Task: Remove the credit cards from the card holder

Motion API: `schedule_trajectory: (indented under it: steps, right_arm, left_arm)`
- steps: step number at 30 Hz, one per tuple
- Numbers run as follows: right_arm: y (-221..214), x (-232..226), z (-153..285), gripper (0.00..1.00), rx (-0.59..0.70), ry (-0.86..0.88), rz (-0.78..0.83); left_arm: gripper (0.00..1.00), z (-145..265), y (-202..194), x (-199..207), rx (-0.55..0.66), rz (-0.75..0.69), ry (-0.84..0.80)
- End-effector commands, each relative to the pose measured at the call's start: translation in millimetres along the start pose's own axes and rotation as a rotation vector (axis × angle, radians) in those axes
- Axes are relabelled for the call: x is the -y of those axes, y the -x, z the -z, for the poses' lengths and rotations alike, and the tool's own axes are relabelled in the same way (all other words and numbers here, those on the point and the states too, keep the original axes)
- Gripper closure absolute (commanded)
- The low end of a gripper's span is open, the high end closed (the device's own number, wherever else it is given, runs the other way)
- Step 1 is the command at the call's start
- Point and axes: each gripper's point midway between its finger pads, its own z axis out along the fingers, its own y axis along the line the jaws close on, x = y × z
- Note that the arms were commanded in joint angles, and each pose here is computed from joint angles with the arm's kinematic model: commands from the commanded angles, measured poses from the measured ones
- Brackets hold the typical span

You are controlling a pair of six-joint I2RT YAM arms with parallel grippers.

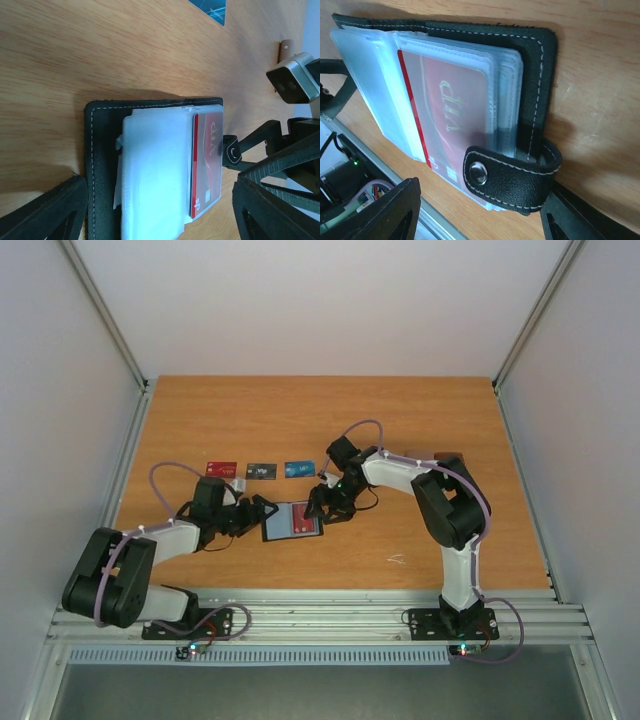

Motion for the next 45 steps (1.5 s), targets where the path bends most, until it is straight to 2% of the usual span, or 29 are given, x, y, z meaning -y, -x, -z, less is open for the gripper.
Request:
schedule_trajectory:
  steps: [1,9,12,14,17,18,19,20,25,27,29,33,38,42,45]
  right_arm:
    - [-1,8,-22,0.35,-0.023,0.0,-0.003]
    - [1,-5,-29,0.39,-0.032,0.051,0.015]
    - [1,-5,-28,0.41,-0.03,0.045,0.018]
    - [0,-5,-28,0.42,-0.031,0.044,0.02]
    - [1,-7,-27,0.42,-0.034,0.053,0.03]
    - [1,-8,-27,0.42,-0.034,0.054,0.037]
    - [1,-10,-25,0.42,-0.034,0.058,0.042]
    - [1,-12,-22,0.42,-0.03,0.065,0.05]
    - [9,-26,27,0.38,0.064,0.123,0.128]
    - [11,-33,60,0.35,0.13,0.149,0.172]
    - [11,-43,97,0.29,0.207,0.184,0.23]
    - [-3,-79,168,0.17,0.345,0.289,0.405]
    - [-35,-133,228,0.07,0.461,0.407,0.663]
    - [-50,-183,268,0.03,0.552,0.556,0.856]
    - [-70,-214,280,0.02,0.541,0.645,0.996]
  left_arm:
    - [0.22,-8,-9,-8,-0.012,0.027,0.019]
    - [0.28,-15,-11,8,-0.029,-0.029,-0.02]
    - [0.34,-17,-11,9,-0.034,-0.036,-0.02]
    - [0.42,-17,-11,9,-0.034,-0.039,-0.018]
    - [0.62,-18,-11,16,-0.038,-0.06,-0.039]
    - [0.75,-18,-10,20,-0.037,-0.071,-0.053]
    - [0.94,-18,-10,24,-0.038,-0.082,-0.064]
    - [0.99,-16,-9,28,-0.036,-0.095,-0.076]
    - [1.0,2,-4,66,-0.054,-0.212,-0.166]
    - [1.0,15,-1,85,-0.075,-0.263,-0.162]
    - [1.0,34,5,107,-0.06,-0.384,-0.166]
    - [1.0,87,15,168,0.061,-0.699,-0.253]
    - [1.0,165,-6,245,0.215,-1.086,-0.477]
    - [1.0,205,-21,283,0.279,-1.254,-0.609]
    - [1.0,225,-21,302,0.345,-1.286,-0.661]
